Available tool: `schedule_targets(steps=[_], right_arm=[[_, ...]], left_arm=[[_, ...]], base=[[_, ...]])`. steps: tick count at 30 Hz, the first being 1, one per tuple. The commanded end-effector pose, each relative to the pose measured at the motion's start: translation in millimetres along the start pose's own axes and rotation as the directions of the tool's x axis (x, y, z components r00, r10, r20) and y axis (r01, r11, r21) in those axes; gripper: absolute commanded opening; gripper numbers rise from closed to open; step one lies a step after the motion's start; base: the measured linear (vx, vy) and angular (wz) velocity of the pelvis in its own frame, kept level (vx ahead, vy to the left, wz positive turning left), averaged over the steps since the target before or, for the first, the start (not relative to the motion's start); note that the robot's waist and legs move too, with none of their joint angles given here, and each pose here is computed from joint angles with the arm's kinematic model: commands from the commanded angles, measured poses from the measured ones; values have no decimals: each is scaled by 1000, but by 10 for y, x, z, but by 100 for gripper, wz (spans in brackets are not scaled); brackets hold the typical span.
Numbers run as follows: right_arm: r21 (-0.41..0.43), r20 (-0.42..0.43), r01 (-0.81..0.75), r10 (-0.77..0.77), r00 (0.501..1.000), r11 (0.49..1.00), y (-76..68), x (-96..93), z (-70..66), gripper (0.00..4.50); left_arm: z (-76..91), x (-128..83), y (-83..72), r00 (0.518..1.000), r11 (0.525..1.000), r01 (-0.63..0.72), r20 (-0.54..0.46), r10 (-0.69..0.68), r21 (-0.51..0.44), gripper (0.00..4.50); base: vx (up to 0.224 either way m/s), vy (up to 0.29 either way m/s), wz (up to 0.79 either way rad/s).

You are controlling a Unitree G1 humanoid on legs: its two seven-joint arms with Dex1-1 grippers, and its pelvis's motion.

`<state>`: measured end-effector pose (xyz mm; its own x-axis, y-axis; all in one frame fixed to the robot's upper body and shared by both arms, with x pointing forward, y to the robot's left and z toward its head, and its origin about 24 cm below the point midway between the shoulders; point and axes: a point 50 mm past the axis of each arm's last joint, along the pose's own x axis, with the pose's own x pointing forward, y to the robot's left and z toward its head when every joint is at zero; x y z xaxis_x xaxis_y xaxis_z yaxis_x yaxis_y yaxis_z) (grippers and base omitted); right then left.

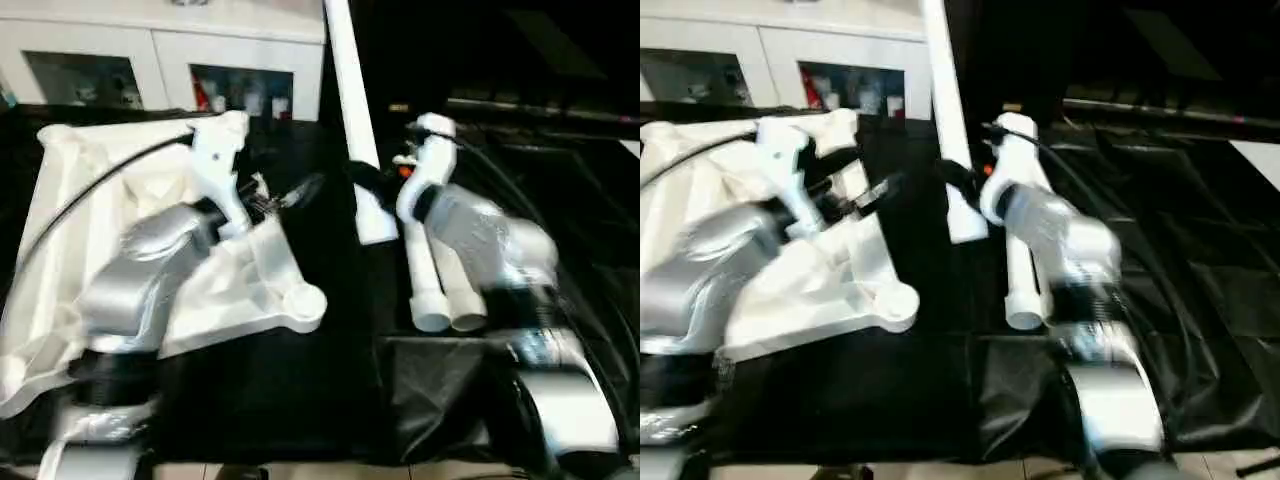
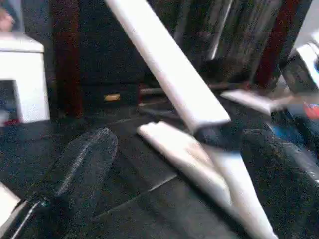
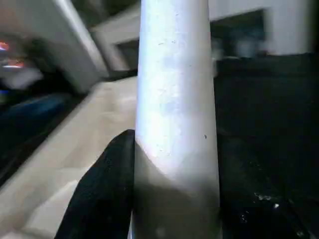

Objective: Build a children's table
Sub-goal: Pick table leg

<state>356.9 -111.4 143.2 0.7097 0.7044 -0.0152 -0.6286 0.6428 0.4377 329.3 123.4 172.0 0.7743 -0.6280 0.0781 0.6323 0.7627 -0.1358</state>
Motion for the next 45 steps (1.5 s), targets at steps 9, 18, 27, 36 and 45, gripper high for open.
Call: schedule_targets(steps=[9, 18, 27, 36, 45], right_arm=[[-67, -36, -389, 388, 921, 919, 327, -387, 44, 186], [-82, -55, -426, 423, 905, 901, 392, -424, 27, 186], [-89, -45, -408, 406, 913, 909, 408, -386, 35, 186], [-205, -45, -279, 275, 960, 938, 364, -281, 48, 186], [-435, -45, -106, 96, 994, 894, 445, -22, -65, 186]], left_arm=[[321, 224, -178, 987, 949, 137, 122, -105, -285, 450], [353, 229, -207, 988, 936, 147, 85, -126, -319, 450], [367, 191, -214, 984, 909, 177, 78, -159, -377, 352], [352, 203, -207, 994, 935, 110, 16, -111, -337, 279], [253, 306, -218, 1000, 922, -29, -19, 23, -386, 213]], base=[[0, 0, 0], [0, 0, 0], [0, 0, 0], [0, 0, 0], [0, 0, 0]])
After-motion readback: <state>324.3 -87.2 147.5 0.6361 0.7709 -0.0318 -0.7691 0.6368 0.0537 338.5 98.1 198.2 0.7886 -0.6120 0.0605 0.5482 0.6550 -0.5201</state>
